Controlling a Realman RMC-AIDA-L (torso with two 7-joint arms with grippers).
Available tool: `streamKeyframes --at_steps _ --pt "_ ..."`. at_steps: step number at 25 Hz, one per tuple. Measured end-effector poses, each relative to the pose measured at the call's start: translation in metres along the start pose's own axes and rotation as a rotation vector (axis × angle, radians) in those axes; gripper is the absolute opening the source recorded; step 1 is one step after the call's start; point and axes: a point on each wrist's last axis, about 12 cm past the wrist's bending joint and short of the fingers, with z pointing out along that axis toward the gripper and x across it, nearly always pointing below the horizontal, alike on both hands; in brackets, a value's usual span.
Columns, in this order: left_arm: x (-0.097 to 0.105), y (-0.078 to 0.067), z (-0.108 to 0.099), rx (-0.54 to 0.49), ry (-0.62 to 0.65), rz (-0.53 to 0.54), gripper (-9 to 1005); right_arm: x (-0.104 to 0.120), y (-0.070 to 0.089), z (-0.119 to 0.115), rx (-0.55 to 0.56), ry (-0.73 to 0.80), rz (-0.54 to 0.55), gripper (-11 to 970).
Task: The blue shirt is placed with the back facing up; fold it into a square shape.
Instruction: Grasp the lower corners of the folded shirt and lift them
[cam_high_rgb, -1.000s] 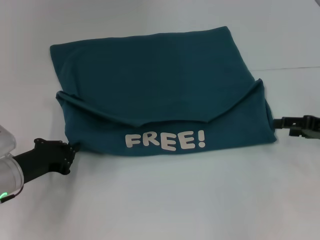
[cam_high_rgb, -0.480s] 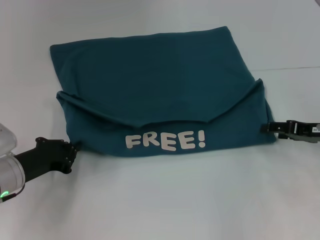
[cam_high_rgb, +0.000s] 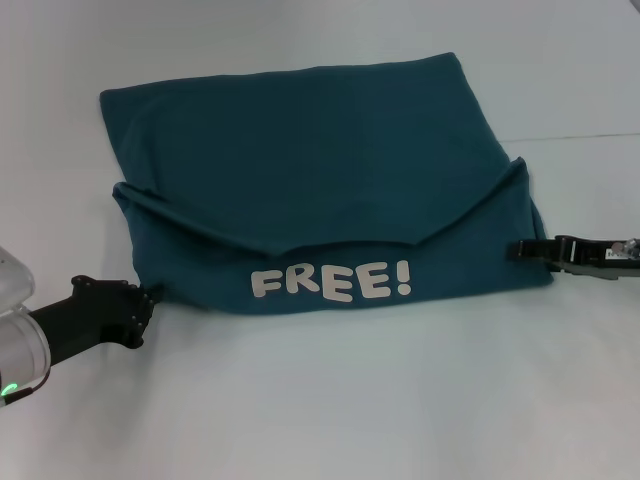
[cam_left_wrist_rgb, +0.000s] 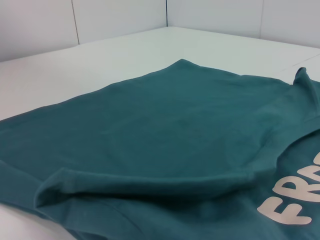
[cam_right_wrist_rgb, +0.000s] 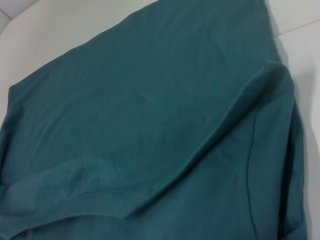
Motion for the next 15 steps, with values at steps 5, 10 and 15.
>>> streamKeyframes --at_steps 5,10,15 --pt "0.0 0.0 0.0 0.0 0.0 0.0 3 0.0 0.001 0.003 0.011 0.001 -0.007 790" --pt "-0.001 0.0 0.001 0.0 -0.001 0.002 3 0.0 0.005 0.009 0.016 0.012 -0.02 764" --pt "-0.002 0.0 0.001 0.001 -0.002 0.003 4 0.0 0.006 0.011 0.014 0.011 -0.007 687"
